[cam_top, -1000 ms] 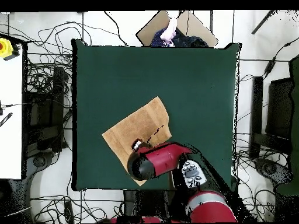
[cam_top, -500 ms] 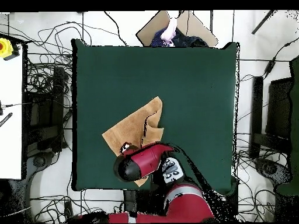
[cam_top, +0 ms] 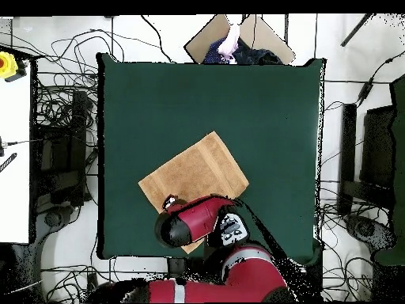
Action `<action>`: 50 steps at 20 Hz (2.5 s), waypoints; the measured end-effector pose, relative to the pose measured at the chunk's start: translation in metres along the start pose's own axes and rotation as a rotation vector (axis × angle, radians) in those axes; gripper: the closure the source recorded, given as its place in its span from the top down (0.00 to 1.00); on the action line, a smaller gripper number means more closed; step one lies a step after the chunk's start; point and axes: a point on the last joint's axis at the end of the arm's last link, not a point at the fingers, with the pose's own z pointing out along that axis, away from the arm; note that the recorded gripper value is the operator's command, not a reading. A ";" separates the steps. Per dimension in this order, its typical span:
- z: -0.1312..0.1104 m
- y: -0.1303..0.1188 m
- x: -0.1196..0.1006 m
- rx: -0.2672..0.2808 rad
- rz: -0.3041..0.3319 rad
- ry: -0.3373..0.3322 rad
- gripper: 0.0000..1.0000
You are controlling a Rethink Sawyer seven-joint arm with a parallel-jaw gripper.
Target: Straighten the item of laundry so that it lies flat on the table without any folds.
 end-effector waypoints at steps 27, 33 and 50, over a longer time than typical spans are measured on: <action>0.029 0.009 0.041 -0.006 0.010 0.003 1.00; 0.029 0.011 0.042 0.011 0.030 -0.013 1.00; 0.030 0.027 0.051 0.072 0.115 -0.040 1.00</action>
